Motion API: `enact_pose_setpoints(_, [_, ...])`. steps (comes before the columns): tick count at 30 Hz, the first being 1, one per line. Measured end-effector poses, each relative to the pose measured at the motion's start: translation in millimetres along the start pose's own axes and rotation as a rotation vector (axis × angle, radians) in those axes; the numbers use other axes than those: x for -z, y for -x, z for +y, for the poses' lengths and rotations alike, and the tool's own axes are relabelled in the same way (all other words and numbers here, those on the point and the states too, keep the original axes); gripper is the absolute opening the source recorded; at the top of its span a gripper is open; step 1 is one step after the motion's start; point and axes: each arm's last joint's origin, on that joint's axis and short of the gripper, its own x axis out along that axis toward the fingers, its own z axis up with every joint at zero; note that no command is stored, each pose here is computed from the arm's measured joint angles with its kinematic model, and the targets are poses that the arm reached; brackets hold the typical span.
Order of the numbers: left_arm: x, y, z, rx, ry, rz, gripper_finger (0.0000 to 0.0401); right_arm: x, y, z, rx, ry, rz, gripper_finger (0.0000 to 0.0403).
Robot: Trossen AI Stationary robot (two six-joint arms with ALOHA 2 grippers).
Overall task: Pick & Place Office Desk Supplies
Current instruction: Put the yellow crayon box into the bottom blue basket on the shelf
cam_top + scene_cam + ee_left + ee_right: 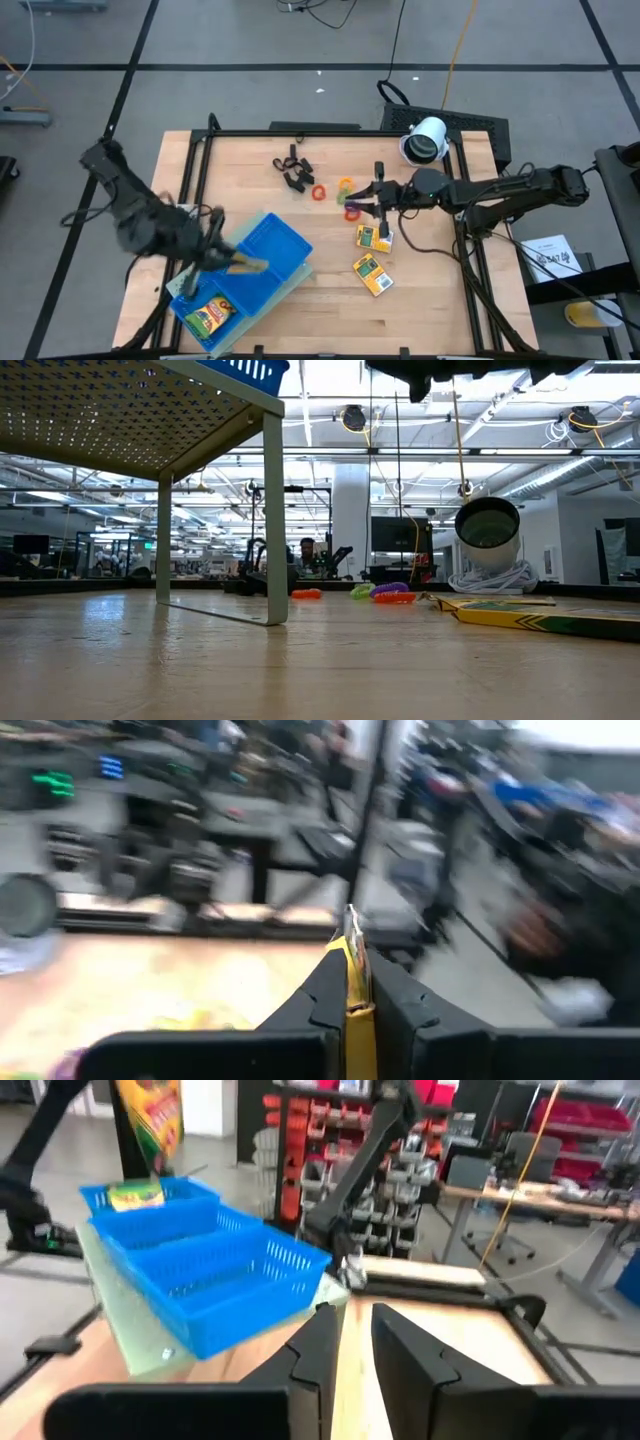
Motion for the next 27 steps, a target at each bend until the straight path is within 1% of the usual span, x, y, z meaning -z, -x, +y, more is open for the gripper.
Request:
enact_pose_setpoints(1, [3, 5, -8, 0.04, -0.02, 0.019, 0.0026, 1, 0, 0, -0.001, 0.0, 0.009, 0.0059])
enact_pose_setpoints(4, [13, 18, -27, 0.146, -0.033, 0.079, 0.0019, 1, 0, 0, -0.001, -0.001, 0.01, 0.0059])
enact_pose_setpoints(6, [19, 24, -39, 0.157, -0.043, 0.097, 0.0017, 1, 0, 0, 0.0, -0.001, 0.005, 0.0059])
enact_pose_setpoints(10, [30, 38, -56, 0.1, -0.09, 0.099, 0.0017, 1, 0, 0, -0.001, -0.017, 0.007, 0.0059])
enact_pose_setpoints(12, [37, 44, -63, 0.066, -0.103, 0.106, 0.0025, 1, 0, 0, -0.001, -0.026, 0.006, 0.0059])
enact_pose_setpoints(14, [43, 48, -69, 0.014, -0.1, 0.099, 0.0028, 1, 0, 0, -0.001, -0.026, 0.007, 0.0059])
enact_pose_setpoints(16, [50, 52, -75, -0.04, -0.101, 0.088, 0.0021, 1, 0, 0, -0.001, -0.027, 0.006, 0.0059])
enact_pose_setpoints(21, [65, 58, -91, -0.124, -0.063, 0.04, 0.0016, 1, 0, 0, -0.001, -0.038, 0.006, 0.0059])
enact_pose_setpoints(25, [77, 66, -103, -0.183, -0.005, -0.019, 0.0025, 1, 0, 0, -0.001, -0.038, 0.006, 0.0056])
enact_pose_setpoints(27, [83, 71, -109, -0.214, -0.009, -0.055, 0.002, 1, 0, 0, -0.001, -0.036, 0.006, 0.0055])
